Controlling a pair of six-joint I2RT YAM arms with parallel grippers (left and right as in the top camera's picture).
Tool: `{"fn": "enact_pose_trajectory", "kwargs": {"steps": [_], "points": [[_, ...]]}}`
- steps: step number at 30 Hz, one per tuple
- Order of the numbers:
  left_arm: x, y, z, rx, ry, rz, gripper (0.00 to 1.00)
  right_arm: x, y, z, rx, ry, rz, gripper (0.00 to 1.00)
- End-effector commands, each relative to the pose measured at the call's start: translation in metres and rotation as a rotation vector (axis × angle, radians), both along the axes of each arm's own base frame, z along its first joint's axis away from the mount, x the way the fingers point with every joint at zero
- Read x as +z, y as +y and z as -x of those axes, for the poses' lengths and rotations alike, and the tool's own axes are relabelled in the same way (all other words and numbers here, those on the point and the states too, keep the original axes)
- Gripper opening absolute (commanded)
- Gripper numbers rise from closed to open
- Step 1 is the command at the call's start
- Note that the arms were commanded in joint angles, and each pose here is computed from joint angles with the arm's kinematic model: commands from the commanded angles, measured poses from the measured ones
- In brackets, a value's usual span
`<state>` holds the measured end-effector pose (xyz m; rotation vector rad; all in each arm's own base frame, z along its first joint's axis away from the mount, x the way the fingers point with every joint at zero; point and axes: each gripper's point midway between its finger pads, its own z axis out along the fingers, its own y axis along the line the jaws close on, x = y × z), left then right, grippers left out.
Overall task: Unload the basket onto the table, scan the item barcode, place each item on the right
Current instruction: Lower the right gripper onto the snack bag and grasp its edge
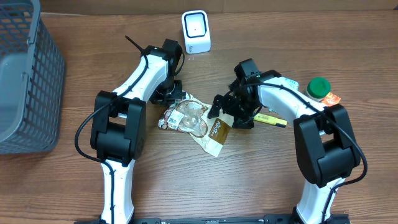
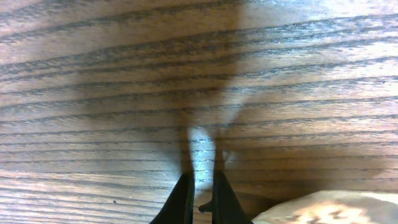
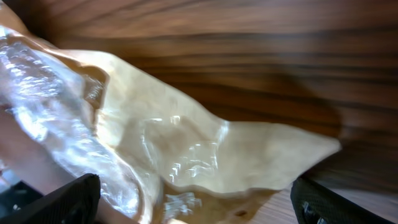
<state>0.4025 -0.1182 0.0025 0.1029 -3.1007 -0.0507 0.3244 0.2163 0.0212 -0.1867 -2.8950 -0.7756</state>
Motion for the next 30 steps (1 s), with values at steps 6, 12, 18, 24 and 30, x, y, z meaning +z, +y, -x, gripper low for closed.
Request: {"fn": "enact_pose_trajectory", "kwargs": {"steps": [6,12,18,24,30], "points": [[-0.009,-0.001,0.008,0.001,0.031,0.003,0.04,-0.004,0.04,0.01,0.029,0.039,-0.276,0.88],[-0.009,-0.001,0.009,0.002,0.034,0.002,0.04,0.009,0.055,-0.006,0.066,-0.053,-0.386,0.71],[-0.009,-0.001,0.009,0.001,0.033,0.002,0.04,0.014,0.059,-0.011,0.076,-0.086,-0.413,0.54],[-0.009,-0.001,0.009,0.002,0.034,0.002,0.04,0.026,0.068,-0.017,0.123,-0.148,-0.496,0.36],[-0.009,-0.001,0.006,0.001,0.022,0.005,0.04,0.027,0.068,-0.02,0.17,-0.205,-0.505,0.15]]}}
